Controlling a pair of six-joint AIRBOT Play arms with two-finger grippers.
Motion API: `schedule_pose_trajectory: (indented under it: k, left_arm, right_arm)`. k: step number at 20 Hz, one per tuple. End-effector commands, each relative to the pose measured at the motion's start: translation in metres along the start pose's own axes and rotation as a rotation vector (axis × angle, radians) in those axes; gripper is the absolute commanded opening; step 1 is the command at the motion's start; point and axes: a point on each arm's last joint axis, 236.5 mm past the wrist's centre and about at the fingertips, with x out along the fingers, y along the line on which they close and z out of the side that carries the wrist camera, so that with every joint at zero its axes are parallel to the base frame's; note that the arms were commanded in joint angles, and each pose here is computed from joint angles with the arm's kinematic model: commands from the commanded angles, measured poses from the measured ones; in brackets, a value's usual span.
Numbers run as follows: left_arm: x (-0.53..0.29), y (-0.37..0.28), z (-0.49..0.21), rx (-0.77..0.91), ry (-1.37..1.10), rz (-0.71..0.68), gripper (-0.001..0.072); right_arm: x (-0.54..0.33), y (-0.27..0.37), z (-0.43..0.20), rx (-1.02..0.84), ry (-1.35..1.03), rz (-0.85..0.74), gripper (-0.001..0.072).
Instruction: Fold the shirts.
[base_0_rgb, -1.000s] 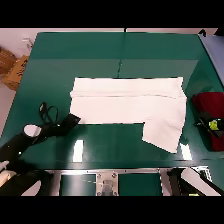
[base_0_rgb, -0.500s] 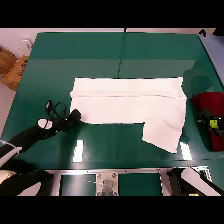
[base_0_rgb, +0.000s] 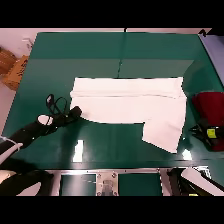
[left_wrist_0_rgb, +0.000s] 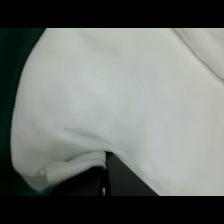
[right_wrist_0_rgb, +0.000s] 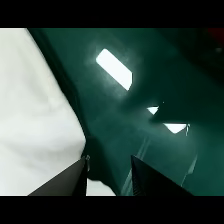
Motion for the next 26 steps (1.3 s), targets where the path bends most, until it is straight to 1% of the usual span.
schedule_pose_trajectory:
  k: [1,4,6,7,8,13,16,17,18,19,24,25,26]
  left_arm:
    - [0.0,0.0,0.003,0.036,-0.01,0.001,0.0022]
    - [0.0,0.0,0.003,0.037,-0.012,0.002,0.0022]
    - [0.0,0.0,0.003,0.04,-0.009,0.001,0.0022]
    - [0.0,0.0,0.003,0.039,-0.009,0.001,0.0022]
    - [0.0,0.0,0.003,0.039,-0.009,0.001,0.0022]
    - [0.0,-0.001,-0.005,0.04,0.023,-0.005,0.0022]
    - [0.0,-0.001,-0.01,0.057,0.045,-0.005,0.0022]
    - [0.0,-0.001,-0.011,0.061,0.048,-0.004,0.0022]
    - [0.0,-0.001,-0.011,0.06,0.047,-0.004,0.0022]
    - [0.0,-0.001,-0.011,0.06,0.047,-0.004,0.0022]
    - [0.0,-0.001,-0.01,0.06,0.045,-0.004,0.0022]
    - [0.0,-0.001,-0.01,0.06,0.046,-0.004,0.0022]
    - [0.0,-0.001,-0.011,0.06,0.047,-0.004,0.0022]
  right_arm:
    - [0.031,0.004,-0.035,-0.024,0.145,0.04,0.0324]
    - [0.048,0.026,-0.045,-0.056,0.214,0.125,0.0323]
    - [0.051,0.035,-0.042,-0.056,0.207,0.162,0.032]
    - [0.05,0.039,-0.04,-0.061,0.197,0.177,0.0305]
    - [0.049,0.041,-0.038,-0.059,0.193,0.184,0.0289]
    - [0.038,0.048,-0.035,-0.083,0.207,0.198,0.0291]
    - [0.017,0.055,-0.024,-0.118,0.213,0.214,0.0297]
    - [0.012,0.057,-0.021,-0.121,0.213,0.22,0.0359]
    - [0.01,0.057,-0.02,-0.116,0.211,0.221,0.0444]
    - [0.012,0.056,-0.023,-0.112,0.219,0.221,0.0451]
    - [0.035,0.04,-0.046,-0.069,0.258,0.197,0.0449]
    - [0.037,0.039,-0.048,-0.063,0.262,0.194,0.043]
    - [0.038,0.038,-0.05,-0.062,0.265,0.195,0.0375]
